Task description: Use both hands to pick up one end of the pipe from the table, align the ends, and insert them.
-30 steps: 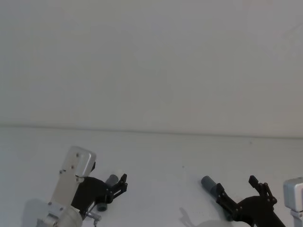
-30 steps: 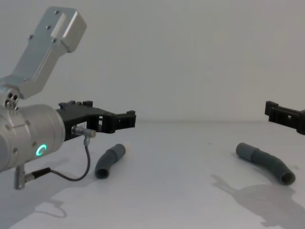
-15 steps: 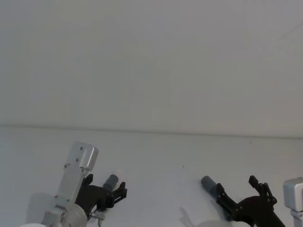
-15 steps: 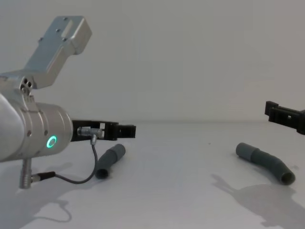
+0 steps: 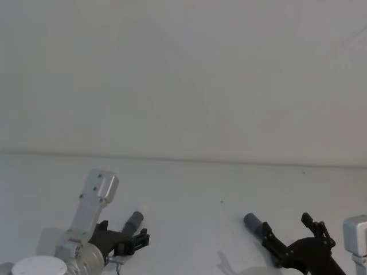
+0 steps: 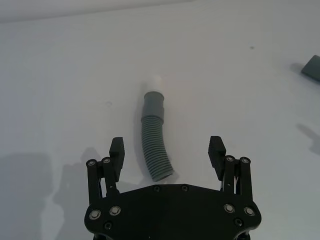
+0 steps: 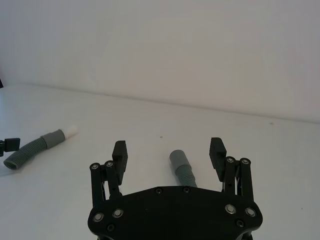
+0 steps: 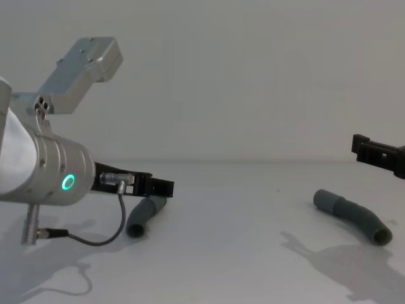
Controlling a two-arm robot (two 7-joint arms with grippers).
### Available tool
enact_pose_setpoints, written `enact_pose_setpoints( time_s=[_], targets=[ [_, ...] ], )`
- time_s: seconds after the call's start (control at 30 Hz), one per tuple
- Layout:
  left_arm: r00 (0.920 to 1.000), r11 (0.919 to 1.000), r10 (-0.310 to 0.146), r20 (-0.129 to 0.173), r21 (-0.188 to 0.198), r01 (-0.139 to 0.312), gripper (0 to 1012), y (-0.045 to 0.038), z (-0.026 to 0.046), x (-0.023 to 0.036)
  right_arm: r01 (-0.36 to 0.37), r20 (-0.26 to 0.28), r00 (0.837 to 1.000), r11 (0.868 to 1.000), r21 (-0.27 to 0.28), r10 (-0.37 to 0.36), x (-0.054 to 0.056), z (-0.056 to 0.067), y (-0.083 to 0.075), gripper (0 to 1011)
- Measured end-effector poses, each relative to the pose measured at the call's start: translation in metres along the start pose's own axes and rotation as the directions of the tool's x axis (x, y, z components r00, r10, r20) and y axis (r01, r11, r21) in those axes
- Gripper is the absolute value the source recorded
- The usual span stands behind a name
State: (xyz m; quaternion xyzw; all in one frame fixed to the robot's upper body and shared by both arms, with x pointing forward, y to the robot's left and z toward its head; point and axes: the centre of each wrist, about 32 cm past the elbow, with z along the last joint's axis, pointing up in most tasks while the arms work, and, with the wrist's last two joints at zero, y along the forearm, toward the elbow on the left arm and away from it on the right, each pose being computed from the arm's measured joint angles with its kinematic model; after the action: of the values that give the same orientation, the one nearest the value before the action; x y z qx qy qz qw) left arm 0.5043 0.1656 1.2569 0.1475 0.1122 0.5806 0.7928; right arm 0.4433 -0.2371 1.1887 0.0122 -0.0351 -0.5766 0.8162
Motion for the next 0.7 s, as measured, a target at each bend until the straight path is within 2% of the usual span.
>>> enact_pose_setpoints(
  time_s=[0.3,0.7],
  targets=[
    [1.0,0.9996,0.002,0.006,0.029,-0.002,1001,-0.0064,0.0055,0.0064,0.0,0.0,1.0,1.0,0.0,0.0,0.0,0.0,0.0,1000],
    [1.0,0.9989,0.0,0.0,0.048,0.0,1001,-0.0181,0.0046,0.0143,0.0,0.0,1.0,1.0,0.0,0.0,0.0,0.0,0.0,1000]
  ],
)
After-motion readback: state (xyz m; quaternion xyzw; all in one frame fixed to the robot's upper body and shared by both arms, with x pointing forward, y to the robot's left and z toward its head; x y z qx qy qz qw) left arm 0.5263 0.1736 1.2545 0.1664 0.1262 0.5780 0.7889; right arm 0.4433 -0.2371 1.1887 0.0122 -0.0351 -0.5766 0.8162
